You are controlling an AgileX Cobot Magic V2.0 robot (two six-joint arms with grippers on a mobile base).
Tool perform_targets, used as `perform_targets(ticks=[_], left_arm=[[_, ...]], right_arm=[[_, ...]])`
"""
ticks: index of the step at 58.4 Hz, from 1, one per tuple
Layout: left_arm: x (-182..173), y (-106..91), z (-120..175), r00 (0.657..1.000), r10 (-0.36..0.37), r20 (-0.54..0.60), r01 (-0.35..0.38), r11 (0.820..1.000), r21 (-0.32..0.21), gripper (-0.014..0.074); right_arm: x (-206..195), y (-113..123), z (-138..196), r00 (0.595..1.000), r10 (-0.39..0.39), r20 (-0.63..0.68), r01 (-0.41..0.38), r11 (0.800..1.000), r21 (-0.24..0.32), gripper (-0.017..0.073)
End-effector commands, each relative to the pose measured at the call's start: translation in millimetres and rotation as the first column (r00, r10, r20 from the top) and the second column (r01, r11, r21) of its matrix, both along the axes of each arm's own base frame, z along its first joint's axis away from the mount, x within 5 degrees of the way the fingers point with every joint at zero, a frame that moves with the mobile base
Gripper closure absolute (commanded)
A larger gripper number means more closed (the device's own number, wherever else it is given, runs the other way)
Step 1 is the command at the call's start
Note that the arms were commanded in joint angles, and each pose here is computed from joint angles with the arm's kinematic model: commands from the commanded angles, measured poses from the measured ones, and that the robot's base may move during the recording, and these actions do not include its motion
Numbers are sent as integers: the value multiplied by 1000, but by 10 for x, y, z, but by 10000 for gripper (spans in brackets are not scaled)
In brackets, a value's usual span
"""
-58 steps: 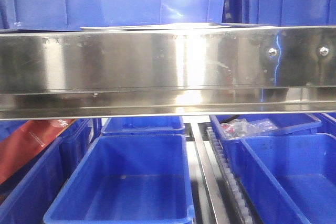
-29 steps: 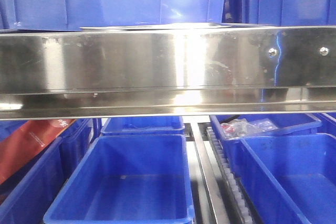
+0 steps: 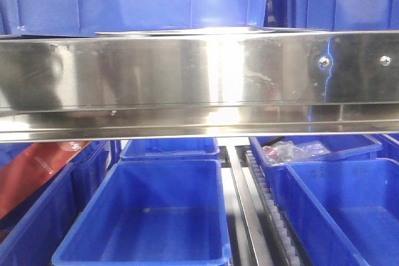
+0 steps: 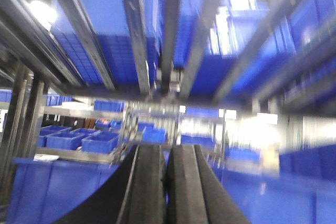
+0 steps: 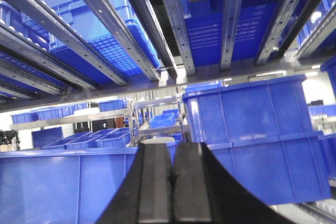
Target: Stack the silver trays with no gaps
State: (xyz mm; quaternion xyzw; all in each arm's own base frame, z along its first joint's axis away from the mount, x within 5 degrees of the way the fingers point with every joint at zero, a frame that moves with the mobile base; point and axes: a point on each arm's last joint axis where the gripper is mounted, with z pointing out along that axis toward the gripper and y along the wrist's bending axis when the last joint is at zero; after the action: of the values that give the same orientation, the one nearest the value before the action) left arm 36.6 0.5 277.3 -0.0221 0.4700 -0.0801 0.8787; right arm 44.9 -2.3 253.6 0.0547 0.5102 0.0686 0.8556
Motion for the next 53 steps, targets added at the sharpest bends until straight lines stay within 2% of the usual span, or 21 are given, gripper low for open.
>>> perform_targets(ticks=[1,5,13,18,25,29,32,37,40,44,48,51,53], left_arm=[[-96,50,241,998,-17,68,25,993,-113,599],[-162,37,425,998,-47,36,51,992,-117,599],[-254,-28,768,983,-63,-174,65,998,8,599],[-217,-31,959,959,-12,-283,40,995,96,599],[-32,-19,1300,934,80,-347,-9,980,201,599],[94,-28,1489,929,86,-360,-10,978,209,599],[177,-41,1611,929,72,-364,0,981,194,599],[336,-78,1778,923,13,-385,40,991,130,599],[441,-101,1836,913,-18,-407,63,993,96,599],[576,-120,1859,883,-25,-469,77,993,91,599],[756,-154,1843,822,-33,-568,104,990,93,599],[916,-195,1822,765,-33,-644,136,984,111,599],[1022,-233,1782,712,-29,-702,169,977,130,599]], right_arm=[[-66,5,230,999,8,31,-8,1000,2,619],[-133,13,445,1000,17,-8,-17,1000,0,619],[-283,25,943,997,20,-68,-22,999,-23,619],[-246,29,1255,992,24,-122,-27,999,-24,619],[-50,34,1643,976,27,-216,-33,999,-24,619],[112,38,1850,955,30,-295,-39,999,-23,619],[252,46,2002,931,41,-362,-49,999,-13,619],[477,71,2148,863,75,-499,-76,997,19,619],[654,99,2202,808,104,-579,-103,994,36,619],[861,142,2258,726,127,-676,-152,988,22,619],[1072,199,2277,634,166,-755,-217,976,32,627],[1228,244,2275,568,191,-801,-263,964,44,627],[1347,295,2258,527,215,-822,-300,952,58,627]])
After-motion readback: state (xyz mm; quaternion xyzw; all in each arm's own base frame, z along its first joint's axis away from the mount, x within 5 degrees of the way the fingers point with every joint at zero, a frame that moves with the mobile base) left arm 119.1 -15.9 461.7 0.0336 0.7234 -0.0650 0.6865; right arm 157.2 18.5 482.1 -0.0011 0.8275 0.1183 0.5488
